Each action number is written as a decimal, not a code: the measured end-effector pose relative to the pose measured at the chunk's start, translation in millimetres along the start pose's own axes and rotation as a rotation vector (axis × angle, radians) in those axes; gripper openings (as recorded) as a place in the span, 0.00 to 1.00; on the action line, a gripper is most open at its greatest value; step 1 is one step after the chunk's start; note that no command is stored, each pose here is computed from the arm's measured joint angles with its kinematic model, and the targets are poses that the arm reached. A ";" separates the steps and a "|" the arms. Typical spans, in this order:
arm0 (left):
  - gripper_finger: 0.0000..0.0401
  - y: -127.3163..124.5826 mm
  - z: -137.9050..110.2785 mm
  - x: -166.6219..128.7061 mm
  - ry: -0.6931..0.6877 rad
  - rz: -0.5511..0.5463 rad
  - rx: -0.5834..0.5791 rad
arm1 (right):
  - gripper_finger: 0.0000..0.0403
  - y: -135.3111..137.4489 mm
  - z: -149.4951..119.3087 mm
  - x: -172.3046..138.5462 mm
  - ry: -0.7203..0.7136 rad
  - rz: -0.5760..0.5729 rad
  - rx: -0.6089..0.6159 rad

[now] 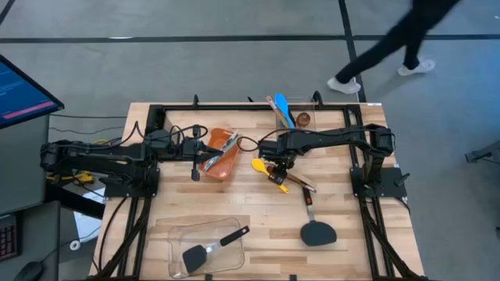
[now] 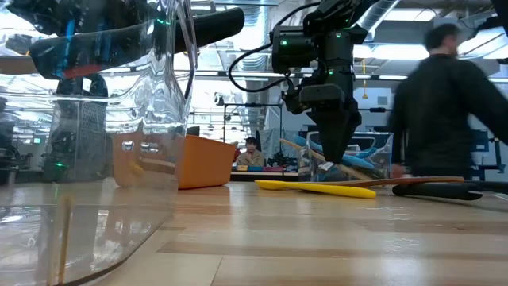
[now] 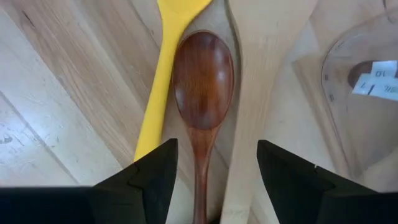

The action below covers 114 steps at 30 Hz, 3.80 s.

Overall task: Pick & Place Kitchen Items
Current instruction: Put the yellow serving spoon into the top transparent bin

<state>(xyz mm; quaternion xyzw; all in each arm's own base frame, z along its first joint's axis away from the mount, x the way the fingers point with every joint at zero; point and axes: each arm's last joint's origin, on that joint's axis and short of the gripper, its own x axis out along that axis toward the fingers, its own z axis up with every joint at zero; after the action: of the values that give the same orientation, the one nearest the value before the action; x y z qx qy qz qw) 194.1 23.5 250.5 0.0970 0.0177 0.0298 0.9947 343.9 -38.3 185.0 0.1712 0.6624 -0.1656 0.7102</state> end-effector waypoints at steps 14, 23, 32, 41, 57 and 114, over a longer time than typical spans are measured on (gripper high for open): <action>0.00 0.0 0.0 0.0 0.000 0.000 0.000 | 0.45 32.2 -31.9 11.9 0.095 -0.042 -0.068; 0.00 -0.1 0.0 0.0 0.000 -0.001 0.000 | 0.44 45.4 -24.4 12.6 -0.042 0.036 -0.004; 0.00 0.0 0.0 0.0 0.000 0.000 -0.001 | 0.47 47.8 -19.6 14.8 -0.081 0.057 0.093; 0.00 -0.1 0.0 0.0 0.000 -0.001 -0.001 | 0.47 47.7 -16.2 14.4 -0.148 0.016 0.206; 0.00 -0.1 -0.1 0.0 0.001 -0.001 -0.001 | 0.45 63.4 -19.8 51.0 -0.102 -0.071 0.232; 0.00 -0.2 -0.7 -0.2 0.001 -0.001 -0.001 | 0.10 25.0 -78.0 -123.6 -0.521 -0.147 0.311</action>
<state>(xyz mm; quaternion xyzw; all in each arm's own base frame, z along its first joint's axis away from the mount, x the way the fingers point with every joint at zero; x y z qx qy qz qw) 193.9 23.4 249.7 0.0966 0.0182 0.0294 0.9947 278.1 21.1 304.0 0.1811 0.4354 -0.3543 0.8075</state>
